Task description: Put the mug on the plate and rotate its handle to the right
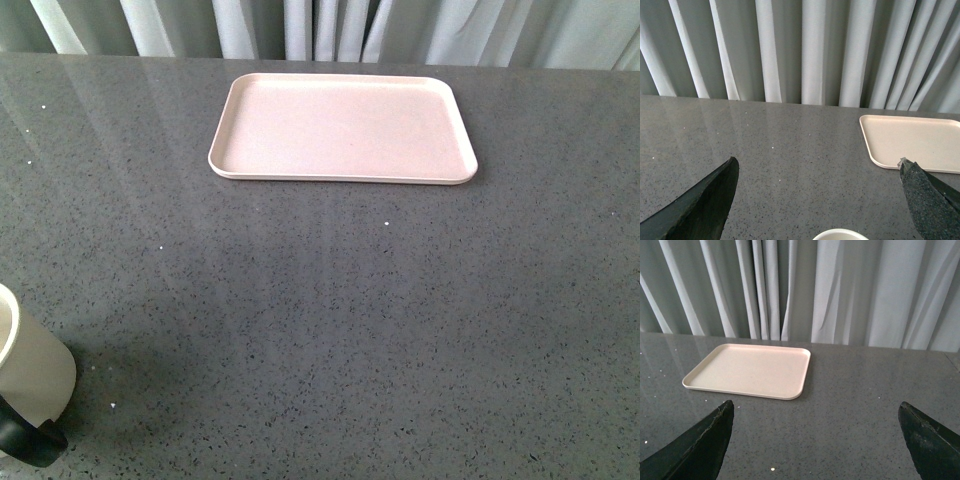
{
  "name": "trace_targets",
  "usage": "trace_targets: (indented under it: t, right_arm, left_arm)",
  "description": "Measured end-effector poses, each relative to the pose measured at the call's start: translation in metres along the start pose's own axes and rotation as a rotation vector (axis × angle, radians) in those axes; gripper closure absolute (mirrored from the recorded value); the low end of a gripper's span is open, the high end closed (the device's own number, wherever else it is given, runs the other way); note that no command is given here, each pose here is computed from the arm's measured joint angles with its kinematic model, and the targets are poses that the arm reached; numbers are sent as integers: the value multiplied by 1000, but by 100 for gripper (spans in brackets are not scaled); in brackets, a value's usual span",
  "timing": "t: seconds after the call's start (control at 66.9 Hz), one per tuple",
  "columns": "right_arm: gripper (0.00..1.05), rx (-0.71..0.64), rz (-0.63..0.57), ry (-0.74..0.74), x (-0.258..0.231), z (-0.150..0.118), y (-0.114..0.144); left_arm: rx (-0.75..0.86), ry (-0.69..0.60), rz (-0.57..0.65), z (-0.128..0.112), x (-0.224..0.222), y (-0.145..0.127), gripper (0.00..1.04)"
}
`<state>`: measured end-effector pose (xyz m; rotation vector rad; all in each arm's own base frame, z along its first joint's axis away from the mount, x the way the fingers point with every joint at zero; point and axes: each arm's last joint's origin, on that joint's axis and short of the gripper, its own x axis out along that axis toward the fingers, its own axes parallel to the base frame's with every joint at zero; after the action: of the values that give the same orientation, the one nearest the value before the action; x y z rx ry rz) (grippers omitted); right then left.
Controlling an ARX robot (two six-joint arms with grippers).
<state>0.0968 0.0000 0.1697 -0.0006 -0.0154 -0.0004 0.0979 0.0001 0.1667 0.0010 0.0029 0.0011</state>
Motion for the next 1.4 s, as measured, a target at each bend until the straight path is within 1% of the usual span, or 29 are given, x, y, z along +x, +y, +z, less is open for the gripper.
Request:
trace_targets:
  t: [0.807, 0.822, 0.837, 0.882, 0.897, 0.912, 0.941, 0.971, 1.076, 1.24, 1.405]
  right_arm:
    - [9, 0, 0, 0, 0, 0, 0]
    - [9, 0, 0, 0, 0, 0, 0]
    - [9, 0, 0, 0, 0, 0, 0]
    - [9, 0, 0, 0, 0, 0, 0]
    - [9, 0, 0, 0, 0, 0, 0]
    - [9, 0, 1, 0, 0, 0, 0]
    - [9, 0, 0, 0, 0, 0, 0]
    - [9, 0, 0, 0, 0, 0, 0]
    - [9, 0, 0, 0, 0, 0, 0]
    - [9, 0, 0, 0, 0, 0, 0]
    - [9, 0, 0, 0, 0, 0, 0]
  left_arm:
    - [0, 1, 0, 0, 0, 0, 9]
    - [-6, 10, -6, 0, 0, 0, 9]
    - [-18, 65, -18, -1, 0, 0, 9]
    - [-78, 315, -53, 2, 1, 0, 9]
    - [-87, 361, -54, 3, 2, 1, 9]
    - [-101, 435, -53, 5, 3, 2, 9]
    - [-115, 526, -42, 6, 6, 4, 9]
    - [-120, 581, -27, 8, 9, 6, 9]
    - [-110, 649, -28, 16, 21, 15, 9]
    - [-29, 702, -29, 22, 33, 26, 9]
    - [33, 747, -59, 24, 45, 34, 9]
